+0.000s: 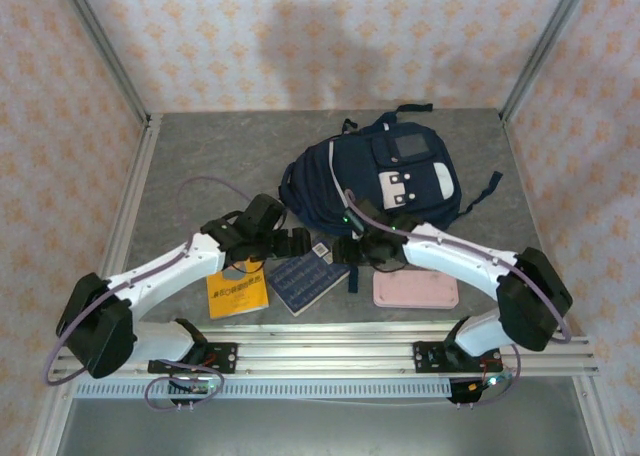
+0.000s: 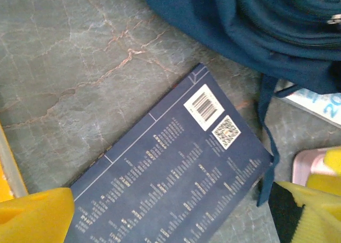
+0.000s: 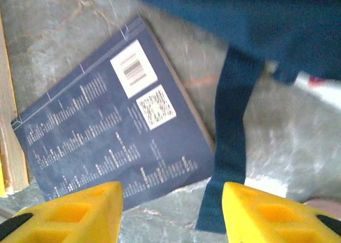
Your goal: Pack the student bag
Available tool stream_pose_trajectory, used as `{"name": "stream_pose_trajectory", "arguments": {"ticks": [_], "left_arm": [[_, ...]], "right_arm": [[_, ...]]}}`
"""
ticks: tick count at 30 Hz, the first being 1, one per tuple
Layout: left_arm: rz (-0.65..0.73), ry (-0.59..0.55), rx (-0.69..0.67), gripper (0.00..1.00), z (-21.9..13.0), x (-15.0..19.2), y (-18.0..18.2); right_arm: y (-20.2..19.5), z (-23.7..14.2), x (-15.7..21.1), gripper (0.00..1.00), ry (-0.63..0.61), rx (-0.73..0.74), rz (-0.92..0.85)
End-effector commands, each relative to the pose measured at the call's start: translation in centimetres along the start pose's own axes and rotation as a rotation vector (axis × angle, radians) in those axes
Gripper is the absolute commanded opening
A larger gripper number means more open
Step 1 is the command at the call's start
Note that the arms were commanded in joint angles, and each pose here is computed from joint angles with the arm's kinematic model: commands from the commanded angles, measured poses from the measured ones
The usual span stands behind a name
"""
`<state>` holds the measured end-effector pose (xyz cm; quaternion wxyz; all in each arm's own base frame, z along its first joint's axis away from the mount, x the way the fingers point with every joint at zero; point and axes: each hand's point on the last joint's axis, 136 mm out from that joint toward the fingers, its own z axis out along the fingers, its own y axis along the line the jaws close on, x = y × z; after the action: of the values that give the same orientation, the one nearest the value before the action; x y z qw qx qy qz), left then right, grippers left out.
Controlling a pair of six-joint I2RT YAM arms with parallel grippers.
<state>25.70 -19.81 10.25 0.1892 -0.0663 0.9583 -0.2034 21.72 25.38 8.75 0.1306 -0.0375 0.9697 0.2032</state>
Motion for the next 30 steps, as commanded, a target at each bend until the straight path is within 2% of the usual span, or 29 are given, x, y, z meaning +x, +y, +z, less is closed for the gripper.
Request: {"name": "stream_pose_trajectory", "arguments": {"ticks": [1,7,11,14,18,25,30], "left_arm": [[-0.043,-0.066,0.029,0.95,1.9,-1.3,-0.3],[-0.035,-0.033,-0.012,0.94,5.0,-1.0,0.5],[-0.011,-0.009,-0.056,0.94,6.6,-0.5,1.5],[-0.015,0.018,-0.073,0.94,7.4,0.1,2.2],[-0.036,0.057,-0.038,0.93,8.3,1.2,2.1],[-0.043,0.13,0.049,0.91,9.1,2.5,0.7],[-0.064,0.184,0.104,0.91,9.2,3.5,-0.1]], "right_arm": [[3.6,-0.3,-0.7,0.5,-0.067,-0.21,0.179],[3.2,2.0,1.1,0.45,-0.052,-0.284,0.332],[2.1,3.2,1.8,0.43,-0.057,-0.286,0.435],[1.5,3.6,2.7,0.43,-0.063,-0.265,0.448],[0.8,4.2,3.5,0.43,-0.069,-0.253,0.457],[0.4,6.0,2.8,0.42,-0.091,-0.205,0.449],[-1.1,7.6,1.8,0.39,-0.123,-0.112,0.433]]}}
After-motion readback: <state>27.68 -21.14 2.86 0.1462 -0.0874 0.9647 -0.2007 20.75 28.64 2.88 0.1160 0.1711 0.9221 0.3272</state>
